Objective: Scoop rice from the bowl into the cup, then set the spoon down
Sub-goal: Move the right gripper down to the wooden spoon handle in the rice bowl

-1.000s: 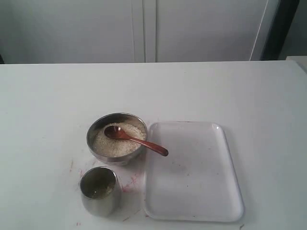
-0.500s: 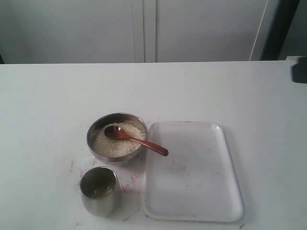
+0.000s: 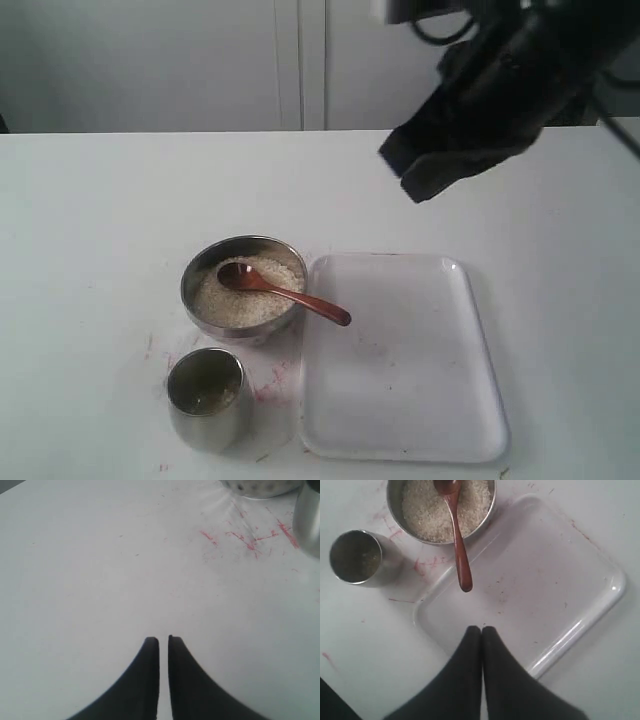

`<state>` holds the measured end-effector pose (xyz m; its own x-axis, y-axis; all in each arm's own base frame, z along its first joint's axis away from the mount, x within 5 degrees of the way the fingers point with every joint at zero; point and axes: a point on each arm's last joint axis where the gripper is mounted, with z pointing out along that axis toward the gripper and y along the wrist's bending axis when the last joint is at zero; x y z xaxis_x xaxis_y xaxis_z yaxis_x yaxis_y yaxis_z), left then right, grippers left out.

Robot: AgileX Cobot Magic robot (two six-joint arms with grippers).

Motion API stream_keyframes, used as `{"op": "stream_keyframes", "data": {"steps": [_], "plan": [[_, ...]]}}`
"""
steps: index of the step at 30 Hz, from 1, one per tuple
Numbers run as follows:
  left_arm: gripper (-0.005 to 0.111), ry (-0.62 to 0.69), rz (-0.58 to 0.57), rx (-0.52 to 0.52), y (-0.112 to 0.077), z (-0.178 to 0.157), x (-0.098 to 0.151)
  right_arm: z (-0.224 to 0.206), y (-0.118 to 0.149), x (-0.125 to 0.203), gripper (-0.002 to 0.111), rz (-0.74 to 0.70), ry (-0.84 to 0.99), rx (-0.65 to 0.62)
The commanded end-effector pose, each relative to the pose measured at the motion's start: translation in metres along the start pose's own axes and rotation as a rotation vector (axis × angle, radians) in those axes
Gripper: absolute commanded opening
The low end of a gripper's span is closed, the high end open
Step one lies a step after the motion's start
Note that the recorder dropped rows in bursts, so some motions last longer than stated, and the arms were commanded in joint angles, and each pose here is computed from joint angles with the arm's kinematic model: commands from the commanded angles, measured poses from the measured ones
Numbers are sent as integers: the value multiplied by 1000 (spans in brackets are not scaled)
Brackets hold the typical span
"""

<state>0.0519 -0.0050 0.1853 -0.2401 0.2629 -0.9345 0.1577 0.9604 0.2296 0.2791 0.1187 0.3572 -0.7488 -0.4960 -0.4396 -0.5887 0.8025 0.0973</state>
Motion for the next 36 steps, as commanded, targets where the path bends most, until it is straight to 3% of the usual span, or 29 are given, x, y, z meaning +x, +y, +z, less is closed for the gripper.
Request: {"op": "stream_keyframes", "data": {"steps": [1, 7, 13, 20, 24, 27, 36], "plan": [[14, 58, -9, 24, -2, 1, 7, 52, 20, -29, 0, -132, 143, 64], [14, 58, -9, 24, -2, 1, 7, 106, 27, -32, 0, -199, 274, 43], [14, 58, -9, 24, -2, 1, 7, 127, 25, -30, 3, -218, 331, 58], [14, 58, -9, 24, -2, 1, 7, 128, 26, -31, 37, -293, 327, 38], [14, 58, -9, 24, -2, 1, 7, 129, 34, -33, 54, -359, 284, -59], [14, 58, -9, 24, -2, 1, 7, 130, 39, -37, 56, -395, 238, -105], [14, 58, -9, 24, -2, 1, 7, 150, 30, -37, 56, -431, 265, -42]]}}
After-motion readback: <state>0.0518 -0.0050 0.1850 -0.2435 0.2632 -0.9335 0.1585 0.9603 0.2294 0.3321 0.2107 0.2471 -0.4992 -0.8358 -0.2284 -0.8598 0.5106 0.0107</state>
